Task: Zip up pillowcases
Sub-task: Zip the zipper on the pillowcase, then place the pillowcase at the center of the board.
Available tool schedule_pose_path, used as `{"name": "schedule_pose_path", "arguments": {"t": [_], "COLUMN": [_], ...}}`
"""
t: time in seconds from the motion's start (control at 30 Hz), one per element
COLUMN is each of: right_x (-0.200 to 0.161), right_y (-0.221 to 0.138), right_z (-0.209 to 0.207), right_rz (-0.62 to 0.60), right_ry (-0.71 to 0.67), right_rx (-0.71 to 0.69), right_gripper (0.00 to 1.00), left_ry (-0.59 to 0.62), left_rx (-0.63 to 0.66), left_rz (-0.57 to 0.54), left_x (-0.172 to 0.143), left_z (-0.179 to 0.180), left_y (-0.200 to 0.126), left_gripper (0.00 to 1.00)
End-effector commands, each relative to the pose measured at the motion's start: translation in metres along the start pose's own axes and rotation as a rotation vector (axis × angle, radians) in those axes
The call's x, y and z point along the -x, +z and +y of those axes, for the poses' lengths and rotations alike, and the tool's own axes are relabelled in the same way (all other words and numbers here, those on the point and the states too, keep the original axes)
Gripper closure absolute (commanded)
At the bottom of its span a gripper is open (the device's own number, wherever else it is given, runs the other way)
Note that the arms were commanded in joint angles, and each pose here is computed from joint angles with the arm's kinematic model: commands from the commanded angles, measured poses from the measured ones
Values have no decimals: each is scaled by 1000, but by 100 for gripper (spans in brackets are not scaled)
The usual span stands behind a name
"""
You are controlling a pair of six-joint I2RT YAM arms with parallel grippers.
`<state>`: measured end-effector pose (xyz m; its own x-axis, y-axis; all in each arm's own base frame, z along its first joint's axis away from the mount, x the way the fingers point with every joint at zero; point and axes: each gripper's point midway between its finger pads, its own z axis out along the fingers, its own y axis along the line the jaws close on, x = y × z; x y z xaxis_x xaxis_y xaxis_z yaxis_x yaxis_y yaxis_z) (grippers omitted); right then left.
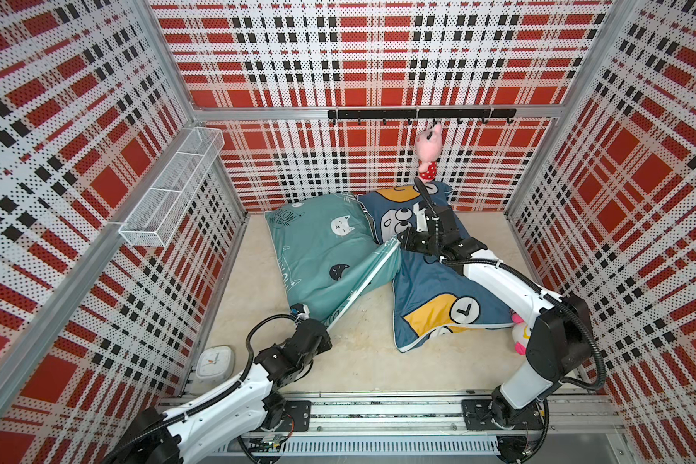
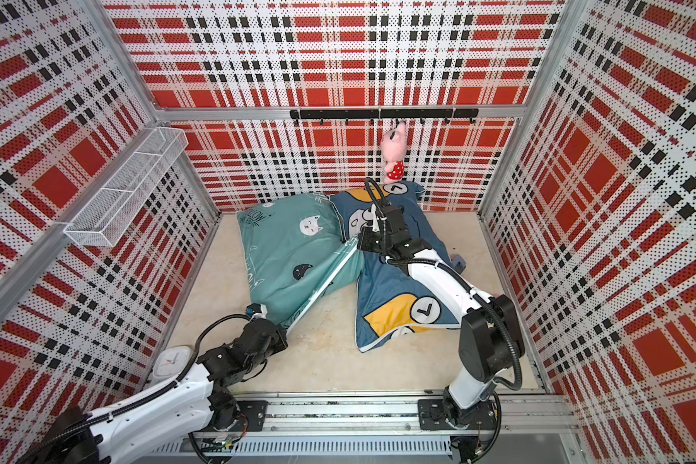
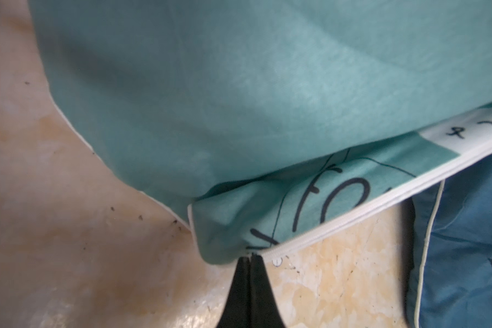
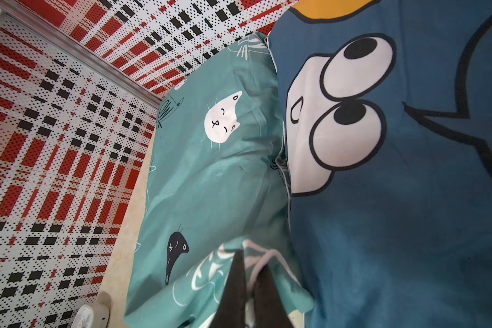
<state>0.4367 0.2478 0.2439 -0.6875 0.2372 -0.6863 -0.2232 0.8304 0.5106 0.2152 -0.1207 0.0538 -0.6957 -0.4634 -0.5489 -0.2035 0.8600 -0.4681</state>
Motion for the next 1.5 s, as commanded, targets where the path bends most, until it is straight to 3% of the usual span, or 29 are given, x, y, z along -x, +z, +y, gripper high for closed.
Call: {"name": "schedule_pose_path", "arguments": {"t": [0.0, 0.17, 0.3, 0.33, 0.4, 0.57, 0.73, 0.87, 1.07, 1.27, 1.47], "right_x": [40, 43, 25, 18, 1, -28, -16, 15, 31, 15, -26], "right_y": [-12, -18, -16, -17, -20, -48, -97, -139, -134, -77, -33], "right_z": [2, 1, 5, 7, 14, 6, -62, -147, -259, -282, -243], "right_rz": [-125, -132, -72, -58, -25, 49, -8, -146, -176, -66, 29], "right_ry": [-16, -25, -28, -38, -75, -178, -148, -20, 90, 97, 49], "right_rx": [-6, -29, 5, 11, 27, 5, -162, -337, -524, -425, -285], "right_gripper": [100, 100, 100, 100, 97, 1, 0, 0, 0, 0, 1], "left_ry": [9, 13, -1, -7, -8, -11, 27, 10, -82, 12, 116], "left_rx": [69, 63, 34, 29, 18, -11, 137, 282, 434, 462, 418], "left_rz": [23, -4, -70, -89, -150, -330, -569, -742, -833, -794, -802], "left_x": [-9, -1, 24, 33, 59, 130, 198, 236, 253, 242, 245], "left_z": [19, 8, -6, -10, -18, -30, -4, 38, 90, 95, 87], "left_y": [-2, -14, -24, -26, -34, -59, -88, -90, -68, -39, -23], "left_gripper": [100, 100, 100, 92, 61, 22, 1, 2, 2, 2, 2]}}
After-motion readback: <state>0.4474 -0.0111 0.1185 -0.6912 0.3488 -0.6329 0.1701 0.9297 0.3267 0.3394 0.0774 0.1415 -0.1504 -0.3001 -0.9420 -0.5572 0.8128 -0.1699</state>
